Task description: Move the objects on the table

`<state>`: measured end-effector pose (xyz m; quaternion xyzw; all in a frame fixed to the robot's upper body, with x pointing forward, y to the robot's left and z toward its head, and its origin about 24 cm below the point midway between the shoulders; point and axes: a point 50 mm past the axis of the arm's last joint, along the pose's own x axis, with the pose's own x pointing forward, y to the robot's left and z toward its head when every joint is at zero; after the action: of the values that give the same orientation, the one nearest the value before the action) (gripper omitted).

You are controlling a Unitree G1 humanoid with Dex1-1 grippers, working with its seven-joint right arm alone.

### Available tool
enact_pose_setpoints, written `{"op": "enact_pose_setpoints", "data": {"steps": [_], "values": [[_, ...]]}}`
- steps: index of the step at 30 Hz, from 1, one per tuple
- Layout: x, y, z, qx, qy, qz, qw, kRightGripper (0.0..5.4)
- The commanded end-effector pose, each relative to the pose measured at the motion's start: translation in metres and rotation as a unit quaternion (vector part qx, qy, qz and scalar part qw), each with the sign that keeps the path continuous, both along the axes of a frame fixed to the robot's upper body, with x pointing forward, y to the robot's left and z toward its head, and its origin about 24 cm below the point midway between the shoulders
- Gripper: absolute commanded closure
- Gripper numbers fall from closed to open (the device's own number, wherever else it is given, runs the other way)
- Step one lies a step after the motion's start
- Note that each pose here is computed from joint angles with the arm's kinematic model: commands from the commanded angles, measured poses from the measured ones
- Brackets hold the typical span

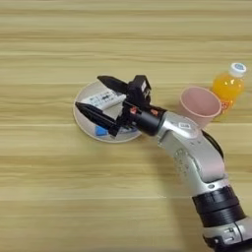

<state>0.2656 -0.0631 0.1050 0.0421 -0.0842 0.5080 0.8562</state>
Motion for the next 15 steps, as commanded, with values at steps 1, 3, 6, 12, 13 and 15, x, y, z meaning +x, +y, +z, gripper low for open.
{"op": "enact_pose_setpoints", "data": {"steps": [1, 3, 6, 12, 13, 15], "values": [[0.008, 0.013, 0.032, -0.028, -0.132, -0.029, 0.9904, 0.02], [0.009, 0.017, 0.033, -0.036, -0.142, -0.036, 0.9885, 0.02], [0.015, 0.024, 0.024, -0.067, -0.129, -0.055, 0.9879, 0.02], [0.029, 0.022, 0.008, -0.092, -0.059, -0.098, 0.9891, 0.02], [0.032, 0.022, 0.007, -0.093, -0.05, -0.105, 0.9888, 0.02], [0.035, 0.021, 0.005, -0.095, -0.036, -0.12, 0.9876, 0.02]]}}
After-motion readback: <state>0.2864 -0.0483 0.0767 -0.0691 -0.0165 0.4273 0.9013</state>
